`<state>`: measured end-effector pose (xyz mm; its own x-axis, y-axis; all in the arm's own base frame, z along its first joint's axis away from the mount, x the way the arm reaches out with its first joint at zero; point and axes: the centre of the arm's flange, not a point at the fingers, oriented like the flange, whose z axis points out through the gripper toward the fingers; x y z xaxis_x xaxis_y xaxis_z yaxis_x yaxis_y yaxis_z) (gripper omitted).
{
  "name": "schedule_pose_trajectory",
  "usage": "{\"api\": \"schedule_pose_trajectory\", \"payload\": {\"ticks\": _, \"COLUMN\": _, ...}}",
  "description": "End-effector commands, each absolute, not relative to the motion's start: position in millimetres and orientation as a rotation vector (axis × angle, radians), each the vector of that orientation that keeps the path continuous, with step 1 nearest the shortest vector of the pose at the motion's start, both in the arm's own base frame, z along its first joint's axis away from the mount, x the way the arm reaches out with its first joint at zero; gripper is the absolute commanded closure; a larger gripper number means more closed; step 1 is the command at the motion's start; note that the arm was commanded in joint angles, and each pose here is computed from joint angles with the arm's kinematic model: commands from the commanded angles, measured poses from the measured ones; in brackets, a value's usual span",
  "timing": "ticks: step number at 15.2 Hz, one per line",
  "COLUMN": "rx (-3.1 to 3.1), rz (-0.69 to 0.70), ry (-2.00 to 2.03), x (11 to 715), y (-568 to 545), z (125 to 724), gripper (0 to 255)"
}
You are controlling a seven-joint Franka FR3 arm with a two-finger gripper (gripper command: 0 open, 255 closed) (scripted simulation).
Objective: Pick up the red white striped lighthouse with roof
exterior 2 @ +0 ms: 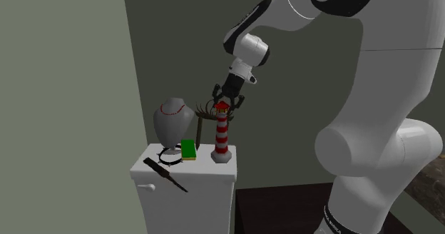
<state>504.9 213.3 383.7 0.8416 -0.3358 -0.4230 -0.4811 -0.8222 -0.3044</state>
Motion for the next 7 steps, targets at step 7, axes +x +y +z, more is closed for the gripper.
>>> {"api": "schedule_pose_trajectory", "payload": {"ticks": 7, "rx": -2.616, "rz": 0.497, "ry": 0.608, "x": 505, "y": 214, "z": 417, "gripper": 255}}
